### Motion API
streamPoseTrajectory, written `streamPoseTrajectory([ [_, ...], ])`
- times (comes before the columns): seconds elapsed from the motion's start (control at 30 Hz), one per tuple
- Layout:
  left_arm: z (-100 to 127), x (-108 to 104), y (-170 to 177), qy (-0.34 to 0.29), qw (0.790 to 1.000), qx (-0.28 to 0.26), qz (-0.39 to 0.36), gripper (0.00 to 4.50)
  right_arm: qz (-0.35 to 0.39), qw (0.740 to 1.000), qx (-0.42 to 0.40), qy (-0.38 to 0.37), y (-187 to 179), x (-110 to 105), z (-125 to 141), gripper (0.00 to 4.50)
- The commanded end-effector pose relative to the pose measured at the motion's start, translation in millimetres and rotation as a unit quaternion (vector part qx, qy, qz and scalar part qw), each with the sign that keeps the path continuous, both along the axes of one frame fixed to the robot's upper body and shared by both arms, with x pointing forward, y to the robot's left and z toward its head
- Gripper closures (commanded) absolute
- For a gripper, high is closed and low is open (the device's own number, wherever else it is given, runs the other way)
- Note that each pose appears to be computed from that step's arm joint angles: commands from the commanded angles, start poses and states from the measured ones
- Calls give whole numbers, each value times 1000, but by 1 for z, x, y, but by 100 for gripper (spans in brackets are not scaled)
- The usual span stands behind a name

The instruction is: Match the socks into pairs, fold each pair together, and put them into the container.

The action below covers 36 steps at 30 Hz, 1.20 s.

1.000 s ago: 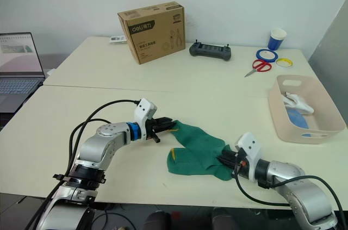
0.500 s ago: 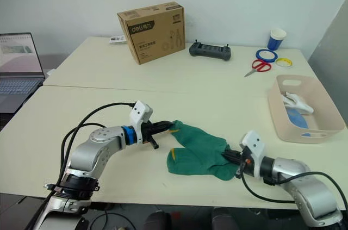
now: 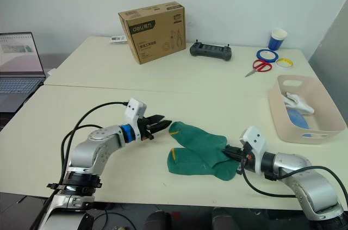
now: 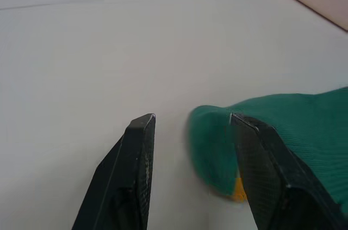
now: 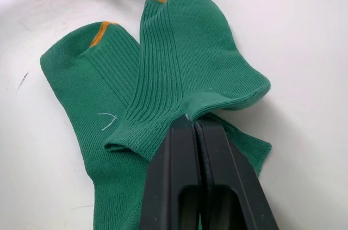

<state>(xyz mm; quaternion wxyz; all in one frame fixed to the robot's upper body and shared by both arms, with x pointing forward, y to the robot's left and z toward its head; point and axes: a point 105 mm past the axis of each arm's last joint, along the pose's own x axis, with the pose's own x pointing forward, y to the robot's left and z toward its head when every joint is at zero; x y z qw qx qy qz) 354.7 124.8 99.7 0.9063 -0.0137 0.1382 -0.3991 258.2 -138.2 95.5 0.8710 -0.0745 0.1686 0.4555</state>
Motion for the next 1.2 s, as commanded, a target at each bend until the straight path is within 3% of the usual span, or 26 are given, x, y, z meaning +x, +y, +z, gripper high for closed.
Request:
streamPoseTrajectory([
  [0.03, 6, 8, -4, -28, 999, 32, -10, 234, 3, 1000, 6, -18, 0, 0, 5, 450],
  [0.2, -8, 10, -4, -25, 997, 65, -24, 234, 4, 1000, 6, -20, 1, -1, 4, 450],
  [0.3, -9, 4, -4, -17, 997, 61, -38, 293, 4, 1000, 6, -20, 1, -1, 4, 450],
  [0.47, -7, -2, -2, -16, 998, 54, -42, 448, 3, 1000, 7, -22, 0, 1, 3, 450],
  [0.73, 18, -9, -8, -40, 998, 13, -50, 448, 4, 1000, 6, -31, -1, 7, 12, 450],
  [0.9, 34, -32, -8, -37, 997, -4, -73, 448, 2, 1000, 11, -24, -15, 8, 28, 450],
  [1.2, 23, -78, -14, 52, 992, -35, -107, 448, -4, 1000, -3, 16, -38, 9, 29, 450],
])
